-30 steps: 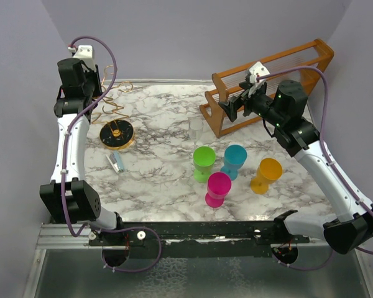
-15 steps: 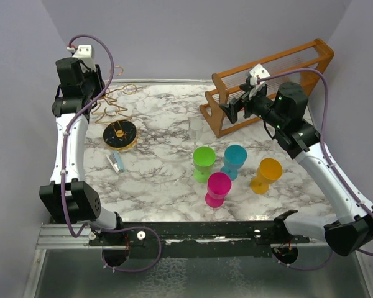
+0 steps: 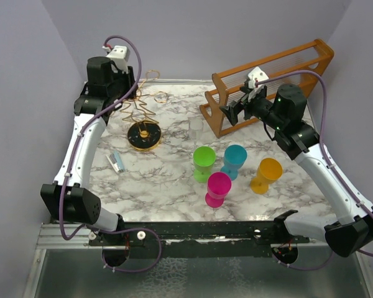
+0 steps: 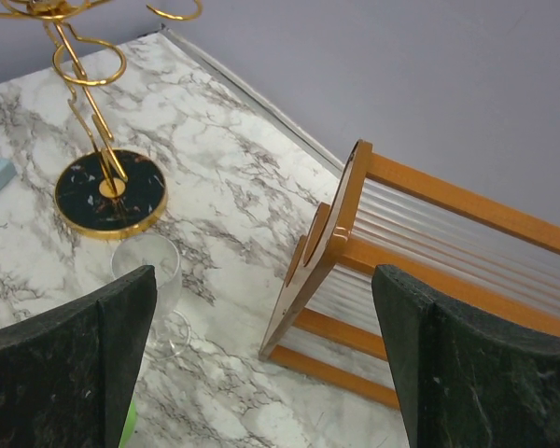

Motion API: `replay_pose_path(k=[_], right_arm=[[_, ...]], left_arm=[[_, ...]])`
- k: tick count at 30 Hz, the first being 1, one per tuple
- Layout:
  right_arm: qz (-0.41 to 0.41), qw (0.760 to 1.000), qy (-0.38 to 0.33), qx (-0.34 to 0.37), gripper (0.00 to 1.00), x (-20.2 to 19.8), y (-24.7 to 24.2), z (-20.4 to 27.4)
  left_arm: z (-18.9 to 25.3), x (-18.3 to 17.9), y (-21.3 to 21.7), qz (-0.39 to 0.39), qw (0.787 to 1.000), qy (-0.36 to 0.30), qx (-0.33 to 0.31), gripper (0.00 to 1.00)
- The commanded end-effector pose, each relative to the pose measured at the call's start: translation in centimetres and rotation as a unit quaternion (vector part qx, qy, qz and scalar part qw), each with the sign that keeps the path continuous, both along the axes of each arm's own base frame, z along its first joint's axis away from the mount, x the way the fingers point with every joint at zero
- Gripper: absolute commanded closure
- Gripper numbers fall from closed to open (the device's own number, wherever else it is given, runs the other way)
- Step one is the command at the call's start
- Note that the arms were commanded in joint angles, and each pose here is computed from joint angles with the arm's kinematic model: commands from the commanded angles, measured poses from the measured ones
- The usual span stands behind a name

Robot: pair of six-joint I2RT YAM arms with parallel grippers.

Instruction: Place the wine glass upside down on the wine glass rack

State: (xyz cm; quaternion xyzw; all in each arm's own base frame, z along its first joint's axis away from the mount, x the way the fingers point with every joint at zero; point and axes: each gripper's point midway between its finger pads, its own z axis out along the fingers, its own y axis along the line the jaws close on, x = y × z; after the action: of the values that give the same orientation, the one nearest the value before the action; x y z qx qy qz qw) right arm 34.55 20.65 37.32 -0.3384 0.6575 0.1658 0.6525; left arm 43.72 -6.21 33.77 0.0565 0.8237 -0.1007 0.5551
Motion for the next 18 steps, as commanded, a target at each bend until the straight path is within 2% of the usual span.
replay_pose_path(k=[1,7,13,18], right_arm=[[0.018,0.999,-0.028,-0.02,0.02,-0.7,-0.1,0.7],[0.042,0.998,-0.023,-0.052,0.02,-1.5,0.0,-0.1],[0.067,0.994,-0.006,-0.084,0.03,-2.5,0.0,-1.0],[0.11,0.988,0.019,-0.102,0.09,-3.5,0.8,-2.2]], left_arm=[[5.7,-1.2,-3.4,-0.037,0.995,-0.082,-0.034,1.0],[5.3,-1.8,-4.7,-0.057,0.994,-0.075,-0.049,1.0],[3.9,-1.9,-4.7,-0.063,0.995,-0.07,-0.025,1.0],[3.3,-2.2,-5.4,-0.091,0.993,-0.078,-0.018,0.84]])
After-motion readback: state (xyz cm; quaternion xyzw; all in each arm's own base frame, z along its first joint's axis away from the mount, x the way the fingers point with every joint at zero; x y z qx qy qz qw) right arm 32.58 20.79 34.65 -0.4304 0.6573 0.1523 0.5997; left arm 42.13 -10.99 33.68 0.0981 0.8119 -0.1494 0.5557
